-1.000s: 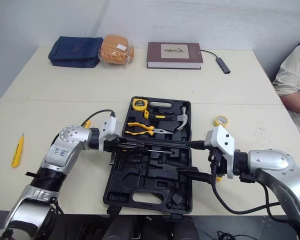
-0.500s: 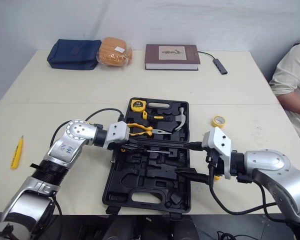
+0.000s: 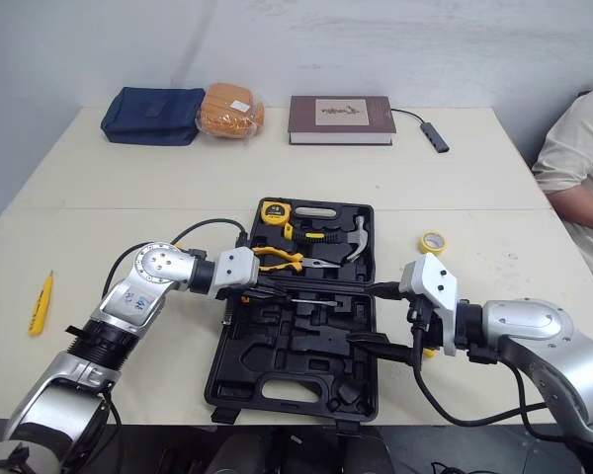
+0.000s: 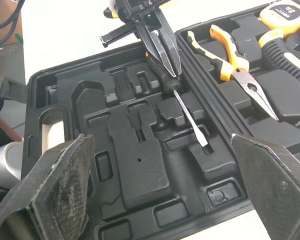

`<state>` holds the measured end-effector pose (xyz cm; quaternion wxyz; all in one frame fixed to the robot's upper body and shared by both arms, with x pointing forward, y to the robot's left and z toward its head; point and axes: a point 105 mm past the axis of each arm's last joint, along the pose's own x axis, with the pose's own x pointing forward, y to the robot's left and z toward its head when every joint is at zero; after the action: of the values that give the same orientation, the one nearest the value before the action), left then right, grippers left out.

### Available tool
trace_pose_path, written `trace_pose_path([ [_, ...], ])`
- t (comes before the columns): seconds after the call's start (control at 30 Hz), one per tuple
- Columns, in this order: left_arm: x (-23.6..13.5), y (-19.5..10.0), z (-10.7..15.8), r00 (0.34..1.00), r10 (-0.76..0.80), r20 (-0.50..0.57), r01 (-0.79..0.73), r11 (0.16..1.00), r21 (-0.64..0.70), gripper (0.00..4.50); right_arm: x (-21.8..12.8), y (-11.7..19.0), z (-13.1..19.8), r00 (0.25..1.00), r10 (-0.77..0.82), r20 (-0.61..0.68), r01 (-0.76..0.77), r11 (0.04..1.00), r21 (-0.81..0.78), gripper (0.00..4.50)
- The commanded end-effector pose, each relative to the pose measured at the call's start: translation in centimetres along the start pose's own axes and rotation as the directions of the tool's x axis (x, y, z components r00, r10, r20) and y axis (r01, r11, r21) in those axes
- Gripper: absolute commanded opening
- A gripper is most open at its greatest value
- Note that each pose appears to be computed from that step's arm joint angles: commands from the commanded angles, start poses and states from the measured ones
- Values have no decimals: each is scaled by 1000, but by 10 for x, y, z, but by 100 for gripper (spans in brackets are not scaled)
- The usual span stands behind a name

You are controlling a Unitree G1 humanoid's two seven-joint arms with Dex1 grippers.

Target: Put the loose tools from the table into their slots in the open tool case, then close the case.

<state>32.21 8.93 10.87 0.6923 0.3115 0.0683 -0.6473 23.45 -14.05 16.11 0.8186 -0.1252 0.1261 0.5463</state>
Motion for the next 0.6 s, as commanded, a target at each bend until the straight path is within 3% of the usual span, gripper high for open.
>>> trace_pose_path([
  [0.03,14,-43,-53,971,-174,-165,152,978,-141,12,-1,3,6,1000,0,14,0,999,-34,450],
  [0.37,13,-57,-83,898,-246,-365,233,969,-82,12,0,2,5,1000,-6,11,6,999,-37,450],
  [0.53,21,-47,-69,933,-199,-298,188,980,-65,12,0,2,4,1000,-12,11,13,999,-33,450],
  [0.6,23,-28,-49,977,-108,-186,100,994,-52,12,0,3,4,1000,-13,12,13,999,-32,450],
])
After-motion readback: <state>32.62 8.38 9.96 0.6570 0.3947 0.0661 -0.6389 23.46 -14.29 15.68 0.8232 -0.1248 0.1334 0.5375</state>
